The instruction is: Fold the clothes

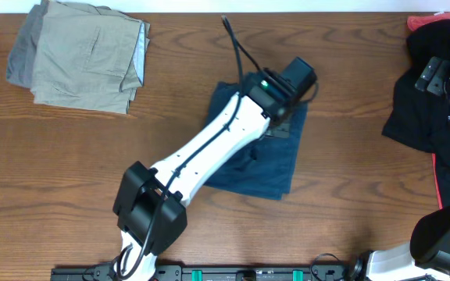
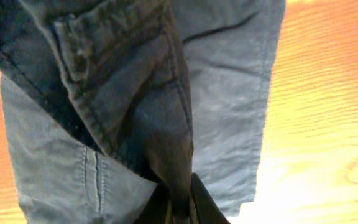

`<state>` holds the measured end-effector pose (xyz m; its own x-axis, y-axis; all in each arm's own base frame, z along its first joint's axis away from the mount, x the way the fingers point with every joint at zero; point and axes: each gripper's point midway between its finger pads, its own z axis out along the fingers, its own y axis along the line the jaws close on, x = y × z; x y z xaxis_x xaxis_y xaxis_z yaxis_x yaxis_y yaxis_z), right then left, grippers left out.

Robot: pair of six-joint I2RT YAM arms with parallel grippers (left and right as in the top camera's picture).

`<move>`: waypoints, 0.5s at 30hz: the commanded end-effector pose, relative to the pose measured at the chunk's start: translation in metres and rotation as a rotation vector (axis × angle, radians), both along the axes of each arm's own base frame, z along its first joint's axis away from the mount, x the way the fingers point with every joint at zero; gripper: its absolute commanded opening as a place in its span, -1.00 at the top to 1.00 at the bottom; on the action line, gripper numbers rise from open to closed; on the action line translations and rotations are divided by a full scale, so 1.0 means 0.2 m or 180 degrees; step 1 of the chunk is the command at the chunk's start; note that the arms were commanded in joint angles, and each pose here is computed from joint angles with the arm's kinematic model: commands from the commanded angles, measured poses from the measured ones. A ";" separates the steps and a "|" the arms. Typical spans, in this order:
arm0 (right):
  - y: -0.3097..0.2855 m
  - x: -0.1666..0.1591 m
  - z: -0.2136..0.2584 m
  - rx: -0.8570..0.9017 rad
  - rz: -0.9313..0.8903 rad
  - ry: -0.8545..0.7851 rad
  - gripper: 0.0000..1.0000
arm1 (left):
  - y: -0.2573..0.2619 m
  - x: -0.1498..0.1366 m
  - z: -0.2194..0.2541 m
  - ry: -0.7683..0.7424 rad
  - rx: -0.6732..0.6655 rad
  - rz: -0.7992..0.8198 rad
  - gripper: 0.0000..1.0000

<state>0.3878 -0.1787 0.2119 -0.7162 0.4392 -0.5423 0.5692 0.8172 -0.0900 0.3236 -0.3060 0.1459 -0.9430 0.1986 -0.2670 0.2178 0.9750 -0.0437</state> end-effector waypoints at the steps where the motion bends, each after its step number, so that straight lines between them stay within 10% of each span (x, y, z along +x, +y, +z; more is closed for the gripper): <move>1: -0.01 0.00 0.04 -0.0015 -0.0038 -0.0062 -0.99 | -0.07 -0.01 -0.05 0.0019 -0.0037 0.0017 0.88; 15: -0.01 0.00 0.04 -0.0015 -0.0038 -0.0062 -0.98 | -0.15 -0.01 -0.40 0.0312 0.0147 -0.0038 0.88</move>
<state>0.3878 -0.1787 0.2119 -0.7162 0.4392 -0.5423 0.5692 0.8172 -0.0900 0.3249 -0.3348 0.0688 -0.9564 0.2276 -0.1829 0.2330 0.9724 -0.0084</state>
